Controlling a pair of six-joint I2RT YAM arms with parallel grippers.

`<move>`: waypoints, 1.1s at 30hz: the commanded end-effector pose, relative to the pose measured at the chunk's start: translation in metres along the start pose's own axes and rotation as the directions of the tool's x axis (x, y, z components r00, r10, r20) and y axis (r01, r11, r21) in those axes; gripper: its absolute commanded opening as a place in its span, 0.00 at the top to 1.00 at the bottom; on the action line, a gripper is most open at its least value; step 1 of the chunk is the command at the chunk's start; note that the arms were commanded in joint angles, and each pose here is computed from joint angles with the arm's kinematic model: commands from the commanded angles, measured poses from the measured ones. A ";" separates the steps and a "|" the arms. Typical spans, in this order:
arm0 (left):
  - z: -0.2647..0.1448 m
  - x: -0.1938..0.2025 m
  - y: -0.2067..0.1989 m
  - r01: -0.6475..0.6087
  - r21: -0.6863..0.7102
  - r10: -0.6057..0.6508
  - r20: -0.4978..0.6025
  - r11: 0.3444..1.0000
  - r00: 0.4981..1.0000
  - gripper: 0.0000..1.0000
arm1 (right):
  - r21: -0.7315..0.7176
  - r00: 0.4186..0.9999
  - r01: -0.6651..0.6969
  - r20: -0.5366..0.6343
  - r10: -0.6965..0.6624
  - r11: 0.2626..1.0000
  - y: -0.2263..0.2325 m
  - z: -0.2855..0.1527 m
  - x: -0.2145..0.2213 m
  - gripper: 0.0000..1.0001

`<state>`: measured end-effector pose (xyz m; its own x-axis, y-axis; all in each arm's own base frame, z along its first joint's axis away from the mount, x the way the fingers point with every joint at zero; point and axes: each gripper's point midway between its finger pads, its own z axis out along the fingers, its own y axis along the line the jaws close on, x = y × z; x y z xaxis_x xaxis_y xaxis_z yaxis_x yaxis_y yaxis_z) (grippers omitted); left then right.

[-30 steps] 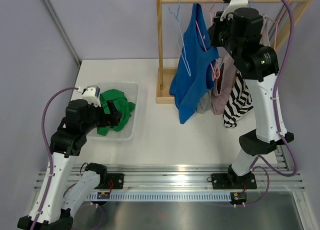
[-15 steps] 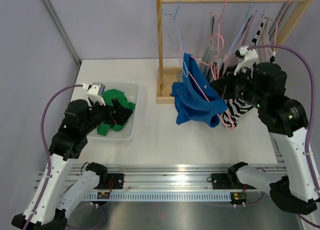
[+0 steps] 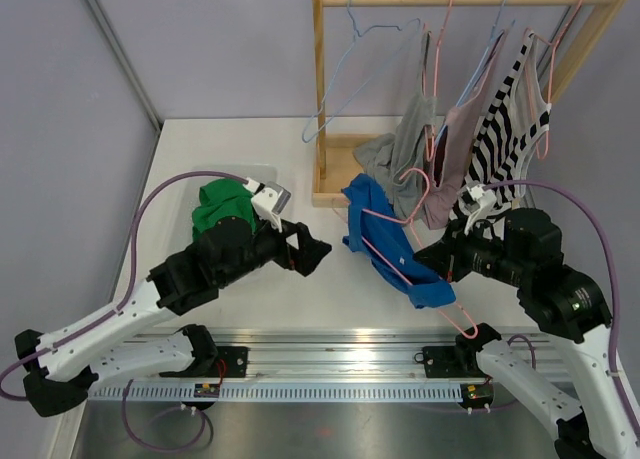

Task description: Remove the tank top from the hanger

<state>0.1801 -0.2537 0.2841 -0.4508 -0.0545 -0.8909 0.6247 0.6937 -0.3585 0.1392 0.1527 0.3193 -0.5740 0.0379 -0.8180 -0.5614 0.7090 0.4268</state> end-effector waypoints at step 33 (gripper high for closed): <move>0.003 -0.029 0.075 -0.004 -0.594 0.094 0.121 0.804 0.988 1.00 | -0.273 0.994 0.039 -0.091 -0.066 0.961 0.037 -0.016 0.047 1.00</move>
<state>0.2201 -0.2609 0.2418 -0.3856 0.0834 -0.9189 0.4254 0.8998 -0.0968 0.0917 0.1676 0.2964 -0.6245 -0.0331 -0.7803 -0.6667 0.5430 0.5105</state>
